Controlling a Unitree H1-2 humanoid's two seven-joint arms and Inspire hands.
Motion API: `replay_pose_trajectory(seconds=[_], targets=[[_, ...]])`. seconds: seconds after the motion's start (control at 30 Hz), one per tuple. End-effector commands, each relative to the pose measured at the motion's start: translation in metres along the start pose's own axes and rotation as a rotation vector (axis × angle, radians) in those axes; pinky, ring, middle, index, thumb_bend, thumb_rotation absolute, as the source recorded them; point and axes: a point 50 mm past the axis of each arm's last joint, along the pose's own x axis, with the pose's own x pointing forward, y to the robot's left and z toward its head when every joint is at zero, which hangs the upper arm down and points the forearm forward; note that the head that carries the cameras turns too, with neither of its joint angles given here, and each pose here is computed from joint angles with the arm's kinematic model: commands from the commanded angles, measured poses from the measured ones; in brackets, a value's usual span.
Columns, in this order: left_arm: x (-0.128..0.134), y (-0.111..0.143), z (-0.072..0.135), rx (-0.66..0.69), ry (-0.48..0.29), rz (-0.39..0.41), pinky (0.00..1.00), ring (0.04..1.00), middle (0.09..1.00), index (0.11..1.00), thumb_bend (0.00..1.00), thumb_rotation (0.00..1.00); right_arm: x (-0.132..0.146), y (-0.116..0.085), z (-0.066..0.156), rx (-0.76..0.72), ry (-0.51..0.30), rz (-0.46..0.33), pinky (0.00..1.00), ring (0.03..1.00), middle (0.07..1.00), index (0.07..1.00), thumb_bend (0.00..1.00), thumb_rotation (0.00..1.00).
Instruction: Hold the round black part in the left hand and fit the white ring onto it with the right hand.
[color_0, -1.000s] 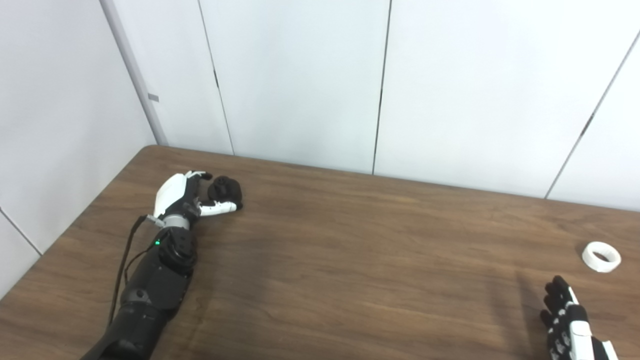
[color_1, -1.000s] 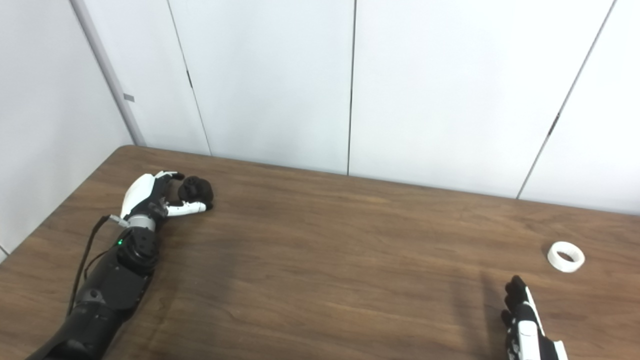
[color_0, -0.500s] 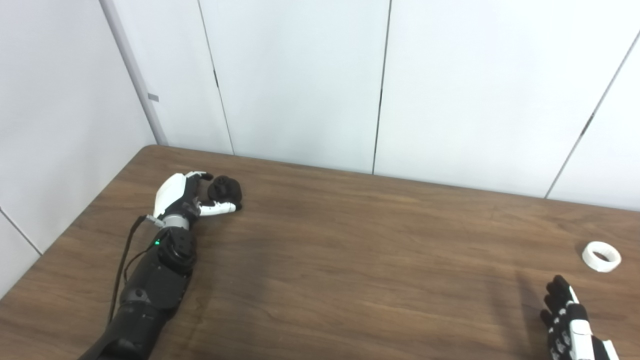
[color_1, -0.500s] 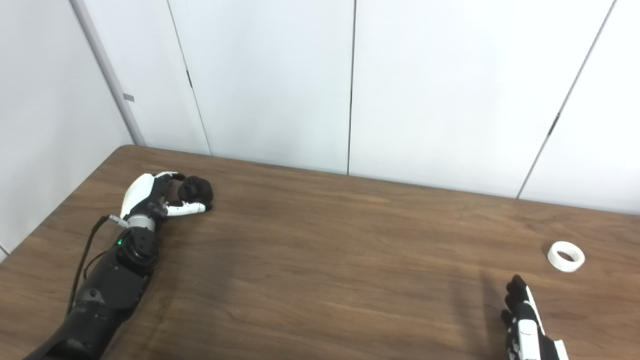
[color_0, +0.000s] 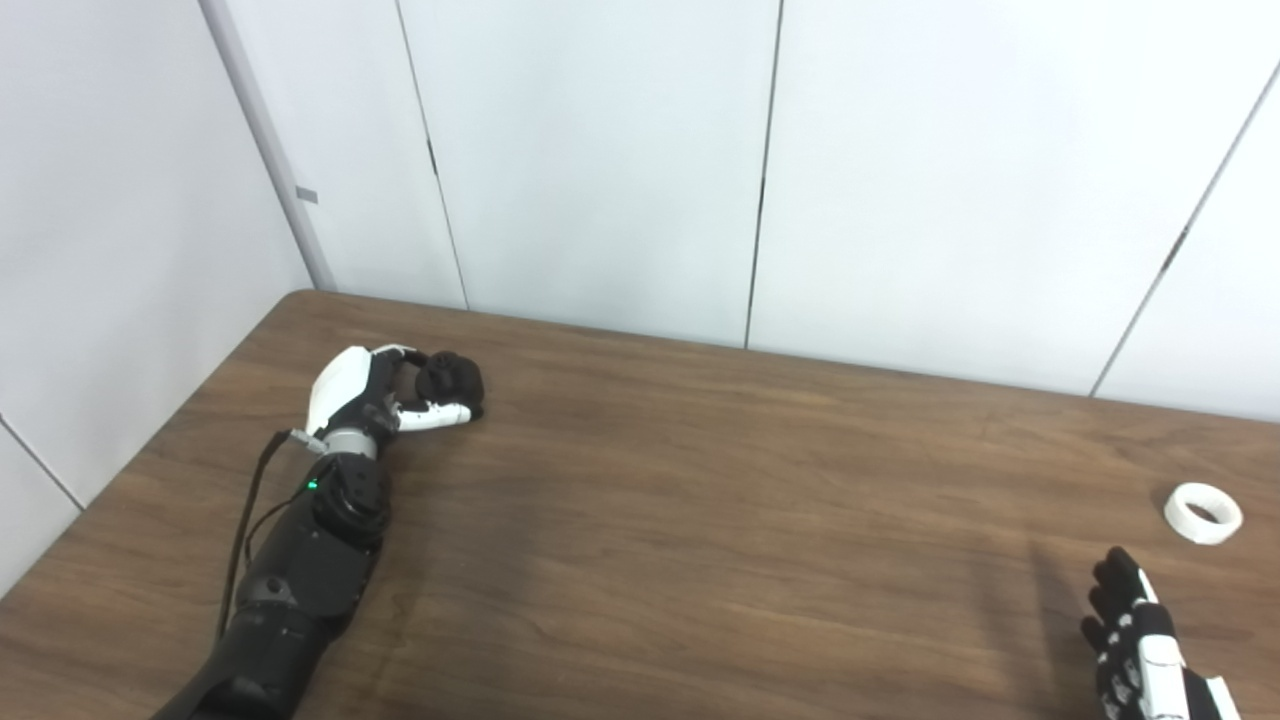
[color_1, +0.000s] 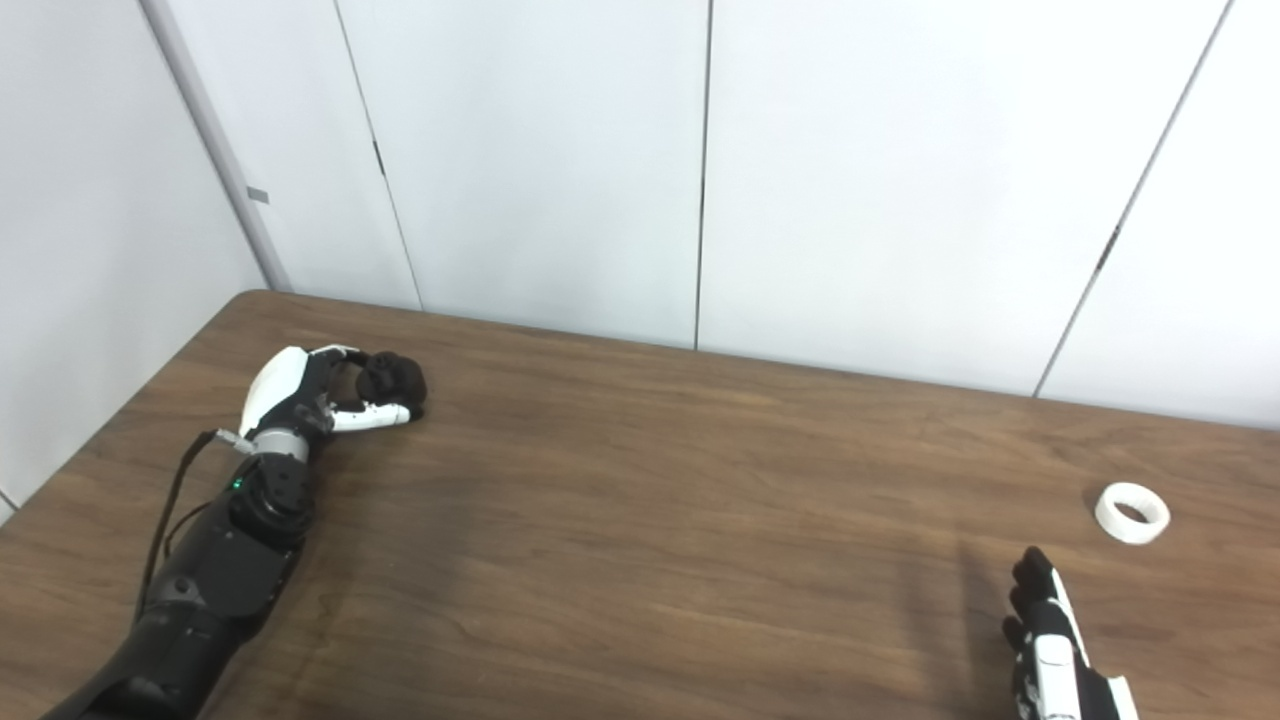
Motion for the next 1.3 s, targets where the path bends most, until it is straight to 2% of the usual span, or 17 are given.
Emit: replay_pose_trajectory(seconds=[0.0, 0.27, 0.93, 1.27], targets=[[0.007, 0.015, 0.008, -0.004, -0.040, 0.020, 1.00, 0.985, 0.902, 0.721, 0.93, 0.29, -0.017, -0.002, 0.000, -0.004, 0.005, -0.013, 1.00, 1.000, 0.987, 0.990, 0.33, 1.00], [0.009, 0.012, 0.009, -0.013, -0.038, 0.017, 1.00, 0.970, 0.885, 0.685, 0.92, 0.25, -0.016, -0.001, 0.000, -0.014, 0.002, -0.012, 1.00, 1.000, 0.984, 0.993, 0.32, 1.00], [0.009, 0.007, 0.015, 0.013, -0.056, 0.010, 1.00, 0.972, 0.897, 0.755, 0.92, 0.27, -0.017, 0.000, 0.002, -0.025, -0.009, -0.016, 1.00, 1.000, 0.983, 0.989, 0.29, 1.00], [0.009, 0.005, 0.015, 0.001, -0.057, 0.005, 1.00, 0.971, 0.893, 0.727, 0.91, 0.25, -0.017, 0.000, 0.004, -0.026, -0.006, -0.012, 1.00, 1.000, 0.987, 0.991, 0.29, 1.00]])
